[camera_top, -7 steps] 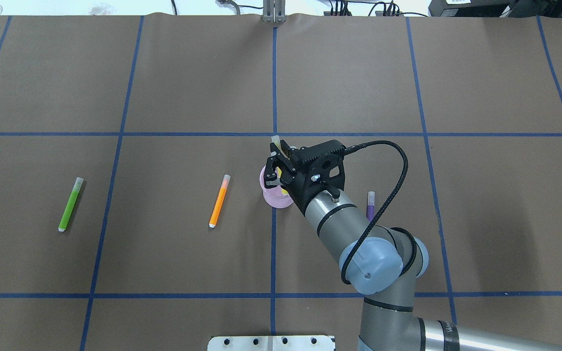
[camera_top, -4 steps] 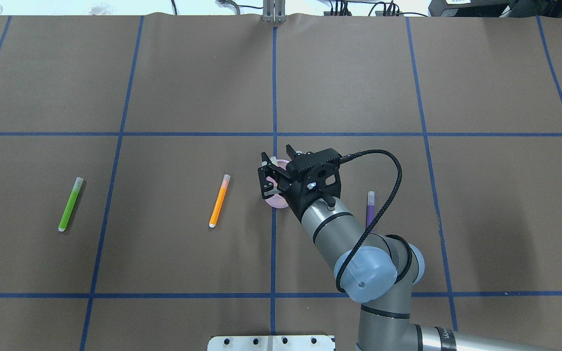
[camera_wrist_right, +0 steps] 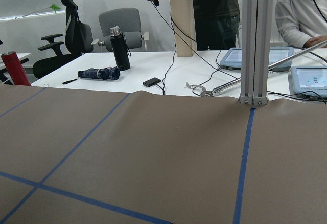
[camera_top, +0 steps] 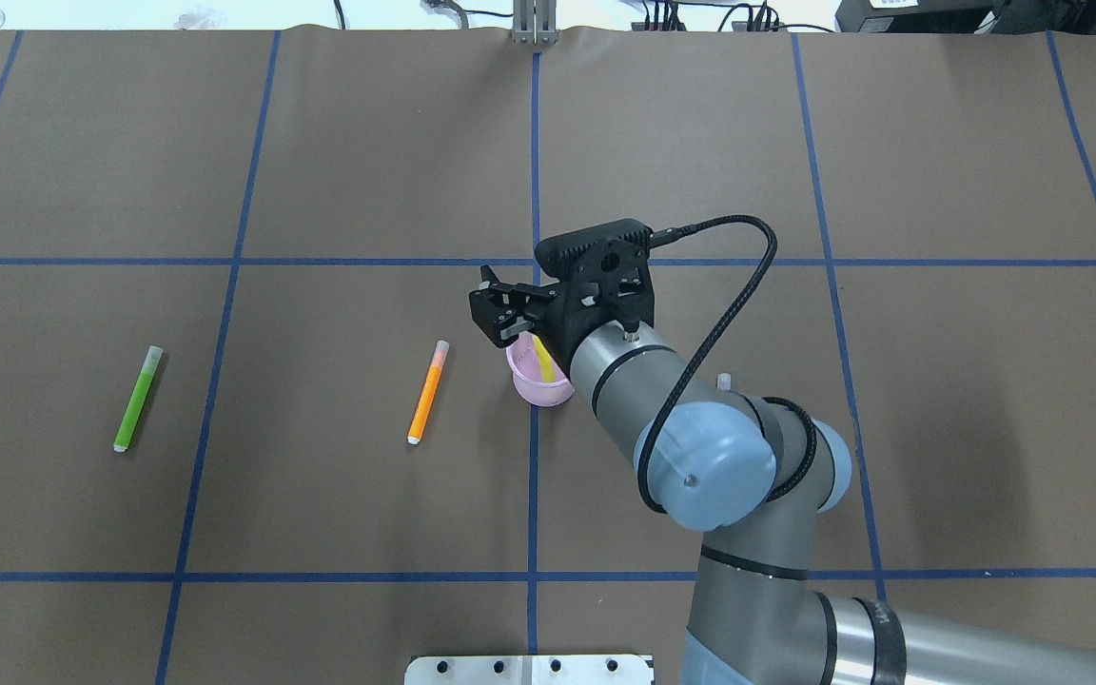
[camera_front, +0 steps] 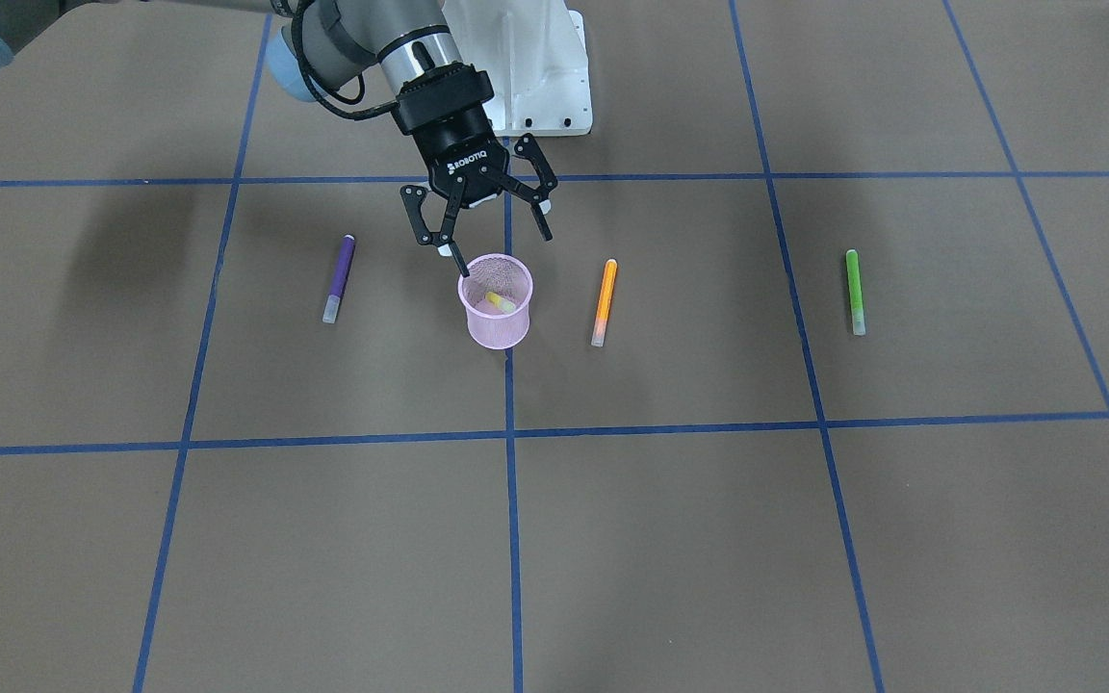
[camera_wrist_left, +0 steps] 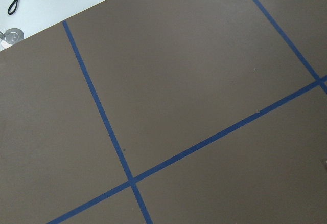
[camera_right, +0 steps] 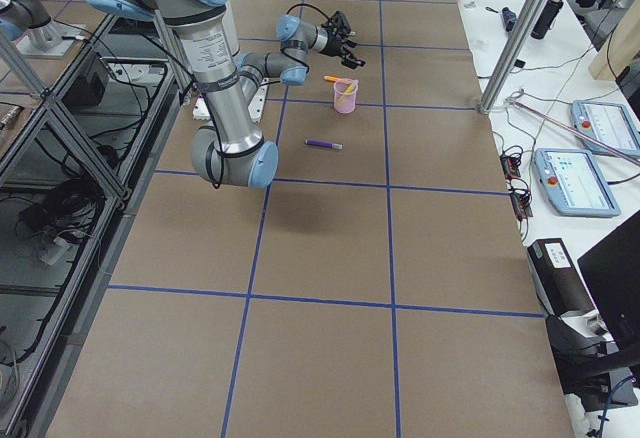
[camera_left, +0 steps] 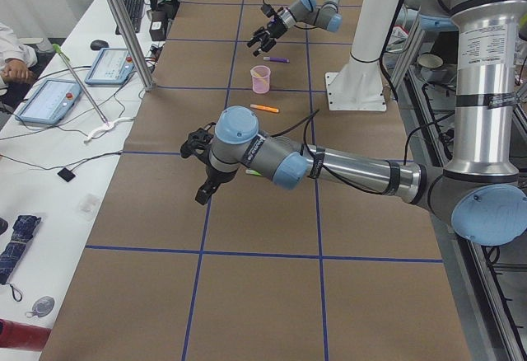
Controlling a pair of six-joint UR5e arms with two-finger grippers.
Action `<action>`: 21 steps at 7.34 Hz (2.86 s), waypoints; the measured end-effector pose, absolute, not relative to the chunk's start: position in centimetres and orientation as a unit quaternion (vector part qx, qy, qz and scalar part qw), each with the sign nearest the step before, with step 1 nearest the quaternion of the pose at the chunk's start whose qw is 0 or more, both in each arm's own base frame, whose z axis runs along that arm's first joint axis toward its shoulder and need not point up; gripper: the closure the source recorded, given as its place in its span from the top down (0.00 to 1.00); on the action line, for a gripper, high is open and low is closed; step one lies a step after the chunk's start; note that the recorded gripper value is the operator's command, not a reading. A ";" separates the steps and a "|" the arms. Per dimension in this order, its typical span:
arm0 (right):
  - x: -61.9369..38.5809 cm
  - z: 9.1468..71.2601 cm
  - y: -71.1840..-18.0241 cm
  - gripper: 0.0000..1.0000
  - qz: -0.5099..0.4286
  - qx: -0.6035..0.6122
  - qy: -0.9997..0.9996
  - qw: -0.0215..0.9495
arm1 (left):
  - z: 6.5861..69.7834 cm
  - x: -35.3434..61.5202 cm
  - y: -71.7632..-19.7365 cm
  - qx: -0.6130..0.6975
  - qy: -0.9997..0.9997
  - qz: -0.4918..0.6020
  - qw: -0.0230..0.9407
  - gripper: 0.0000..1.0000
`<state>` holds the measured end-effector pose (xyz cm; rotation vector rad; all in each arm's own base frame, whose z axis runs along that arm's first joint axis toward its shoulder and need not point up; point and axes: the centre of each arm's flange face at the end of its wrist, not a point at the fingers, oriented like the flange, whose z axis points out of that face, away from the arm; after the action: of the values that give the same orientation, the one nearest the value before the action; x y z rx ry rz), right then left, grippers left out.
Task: Collect pens into pen holder
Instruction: 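Raise the right arm away while the left arm reaches toward the green marker, then grasp the green marker with the left gripper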
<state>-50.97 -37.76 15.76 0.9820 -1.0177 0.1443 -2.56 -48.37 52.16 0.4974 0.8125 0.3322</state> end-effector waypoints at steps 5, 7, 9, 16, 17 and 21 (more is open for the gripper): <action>-40.0 20.3 -50.6 0.99 0.054 0.244 -0.436 0.864 | 50.8 8.0 -47.8 0.178 0.445 0.109 0.871 1.00; -30.3 22.9 -55.5 0.99 0.036 0.172 -0.441 0.880 | 50.7 13.8 -47.1 0.168 0.426 0.075 0.886 1.00; -20.8 28.0 -57.4 1.00 -0.011 0.161 -0.436 0.885 | 50.3 21.4 -45.3 0.156 0.417 0.046 0.894 1.00; -11.0 35.7 -57.2 1.00 -0.065 0.170 -0.420 0.889 | 51.3 31.6 -45.8 0.134 0.409 0.073 0.900 0.67; -10.9 35.7 -57.1 1.00 -0.066 0.171 -0.420 0.889 | 51.5 31.7 -45.7 0.132 0.408 0.075 0.900 0.65; -10.8 35.8 -57.1 1.00 -0.066 0.172 -0.419 0.889 | 53.4 30.7 -44.2 0.133 0.411 0.079 0.899 0.60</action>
<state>-10.82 -57.11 35.77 0.3573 -0.8711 -0.1368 30.67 -44.18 53.39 0.2745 0.8503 0.1628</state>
